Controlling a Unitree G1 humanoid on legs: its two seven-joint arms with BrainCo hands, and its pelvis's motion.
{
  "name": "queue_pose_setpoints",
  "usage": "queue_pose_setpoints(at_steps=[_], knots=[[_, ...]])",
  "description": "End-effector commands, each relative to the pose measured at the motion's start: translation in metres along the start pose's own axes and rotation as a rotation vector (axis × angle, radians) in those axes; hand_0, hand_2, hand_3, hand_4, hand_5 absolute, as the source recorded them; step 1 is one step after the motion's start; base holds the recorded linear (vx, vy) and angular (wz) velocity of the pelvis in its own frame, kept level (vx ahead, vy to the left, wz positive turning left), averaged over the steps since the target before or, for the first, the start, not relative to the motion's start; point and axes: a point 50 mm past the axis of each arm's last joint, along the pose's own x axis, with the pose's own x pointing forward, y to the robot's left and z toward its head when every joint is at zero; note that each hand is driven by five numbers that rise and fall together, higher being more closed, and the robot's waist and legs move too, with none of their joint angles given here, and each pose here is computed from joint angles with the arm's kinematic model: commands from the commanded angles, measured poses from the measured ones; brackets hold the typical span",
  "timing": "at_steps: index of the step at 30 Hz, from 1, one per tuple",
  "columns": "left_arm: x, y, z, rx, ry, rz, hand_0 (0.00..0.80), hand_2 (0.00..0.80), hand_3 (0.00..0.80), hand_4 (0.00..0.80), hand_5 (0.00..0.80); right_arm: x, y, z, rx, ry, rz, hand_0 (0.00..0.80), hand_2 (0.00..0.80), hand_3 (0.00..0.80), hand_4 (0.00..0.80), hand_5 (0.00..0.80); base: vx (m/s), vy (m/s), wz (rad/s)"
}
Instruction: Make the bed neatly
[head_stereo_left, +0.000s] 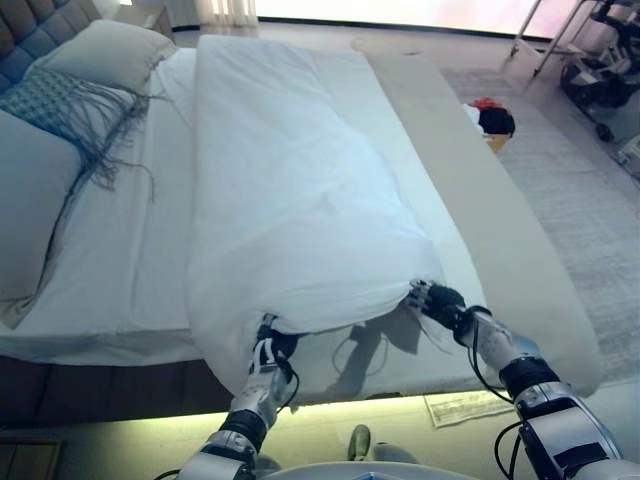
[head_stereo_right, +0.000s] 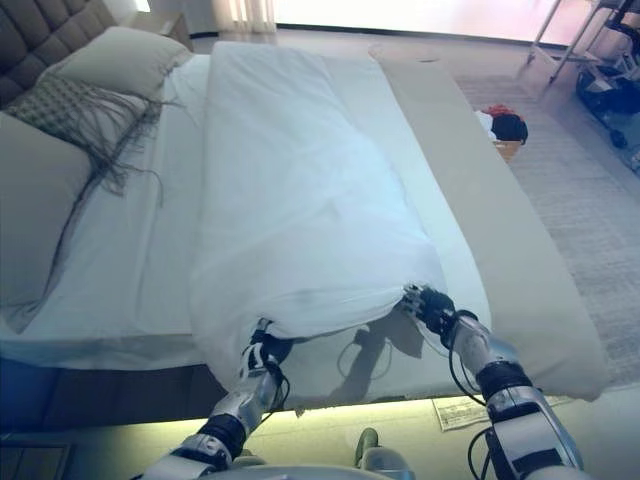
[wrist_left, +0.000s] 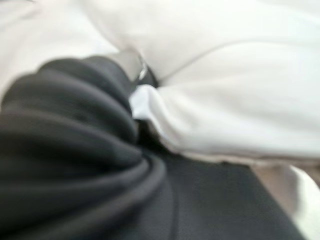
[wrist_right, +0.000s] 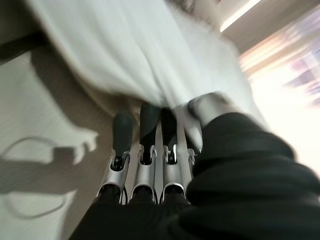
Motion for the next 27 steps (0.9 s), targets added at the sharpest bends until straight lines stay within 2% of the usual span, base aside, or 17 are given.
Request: queue_pose_setpoints(at_steps=[1,5,9,15,20,27], knots=[[0.001,-0.03,0.066,0.091,-0.168,-0.131,0.8,0.8,0.8,0.8,0.8,-0.014,-0.041,-0.006,0.031,0.052,-0.09,0.0,0.0,0.0,0.0,0.0,0.042,0.09,0.22],[-0.011,-0.029,0.095,0.144,-0.236,-0.147,0.8,0.8,0.8,0.8,0.8,-0.026,-0.058,-0.064,0.014,0.311,-0.022,0.0,0.0,0.0,0.0,0.0,0.022,0.095,0.14],[-0.023,-0.031,0.122,0.218,-0.288,-0.165,0.8,0.8,0.8,0.8,0.8,-0.041,-0.073,-0.098,0.016,0.43,-0.032,0.0,0.0,0.0,0.0,0.0,-0.007,0.098,0.17],[-0.05,-0.044,0.177,0.321,-0.418,-0.163,0.8,0.8,0.8,0.8,0.8,-0.055,-0.094,-0.108,0.075,0.422,-0.127,0.0,0.0,0.0,0.0,0.0,-0.013,0.155,0.1],[-0.074,-0.069,0.221,0.348,-0.569,-0.155,0.8,0.8,0.8,0.8,0.8,-0.061,-0.107,-0.095,0.101,0.36,-0.21,0.0,0.0,0.0,0.0,0.0,-0.021,0.197,0.03],[-0.096,-0.086,0.254,0.349,-0.713,-0.096,0.8,0.8,0.8,0.8,0.8,-0.055,-0.104,-0.085,0.161,0.271,-0.238,0.0,0.0,0.0,0.0,0.0,-0.038,0.191,0.1]])
